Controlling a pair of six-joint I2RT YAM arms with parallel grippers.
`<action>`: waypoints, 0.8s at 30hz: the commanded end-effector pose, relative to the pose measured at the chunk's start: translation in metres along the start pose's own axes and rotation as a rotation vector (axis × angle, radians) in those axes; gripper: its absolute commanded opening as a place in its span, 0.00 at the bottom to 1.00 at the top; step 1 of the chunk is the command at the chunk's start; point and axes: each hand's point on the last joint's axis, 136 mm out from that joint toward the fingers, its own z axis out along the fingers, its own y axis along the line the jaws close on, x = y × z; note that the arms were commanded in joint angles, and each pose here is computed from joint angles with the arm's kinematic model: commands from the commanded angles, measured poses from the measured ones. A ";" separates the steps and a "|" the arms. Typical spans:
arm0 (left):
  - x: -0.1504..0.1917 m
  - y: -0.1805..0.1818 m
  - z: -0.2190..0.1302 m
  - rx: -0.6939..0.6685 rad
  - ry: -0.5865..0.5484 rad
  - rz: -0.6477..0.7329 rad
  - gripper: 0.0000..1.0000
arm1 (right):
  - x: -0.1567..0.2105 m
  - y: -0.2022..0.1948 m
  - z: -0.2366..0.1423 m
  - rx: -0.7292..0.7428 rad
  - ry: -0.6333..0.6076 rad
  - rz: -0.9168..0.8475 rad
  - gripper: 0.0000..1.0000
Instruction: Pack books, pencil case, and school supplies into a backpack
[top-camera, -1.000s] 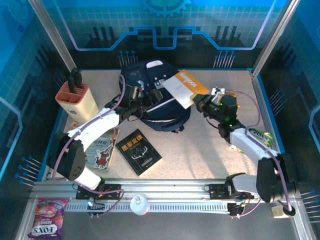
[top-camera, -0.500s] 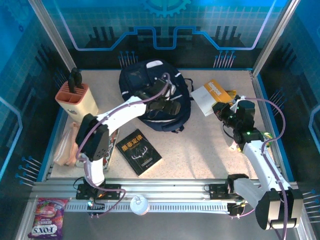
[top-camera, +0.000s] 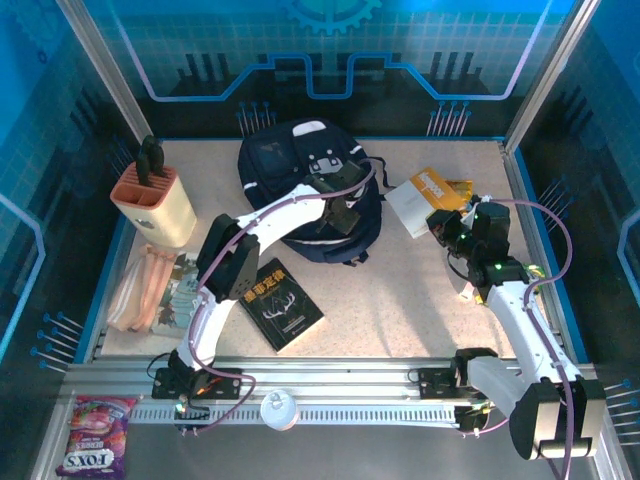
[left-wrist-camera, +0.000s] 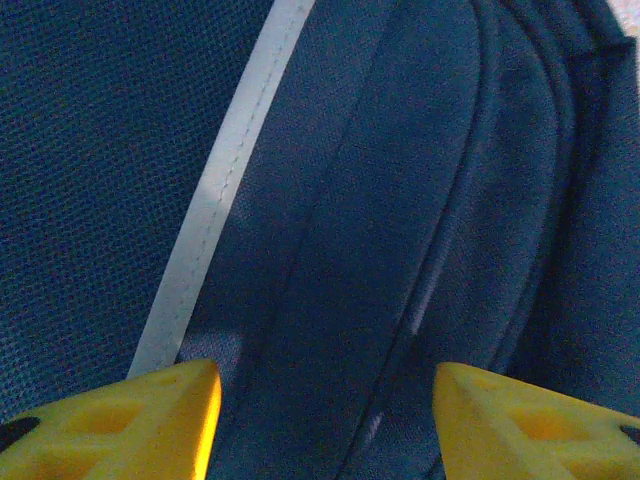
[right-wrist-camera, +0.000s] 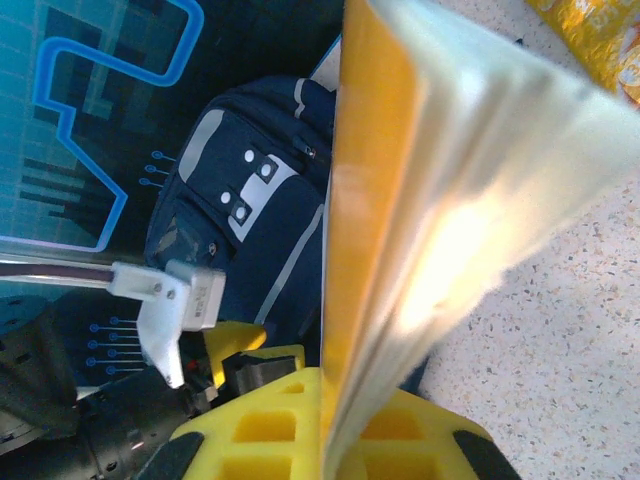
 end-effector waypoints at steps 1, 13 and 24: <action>0.011 0.001 0.005 -0.037 0.070 0.060 0.59 | -0.004 -0.002 -0.003 0.001 -0.017 -0.007 0.00; -0.003 0.017 -0.009 -0.203 0.046 0.089 0.22 | -0.005 -0.002 -0.004 0.006 -0.022 -0.007 0.00; -0.048 0.024 -0.097 -0.193 -0.234 -0.019 0.00 | -0.014 -0.017 -0.025 0.105 -0.074 -0.044 0.00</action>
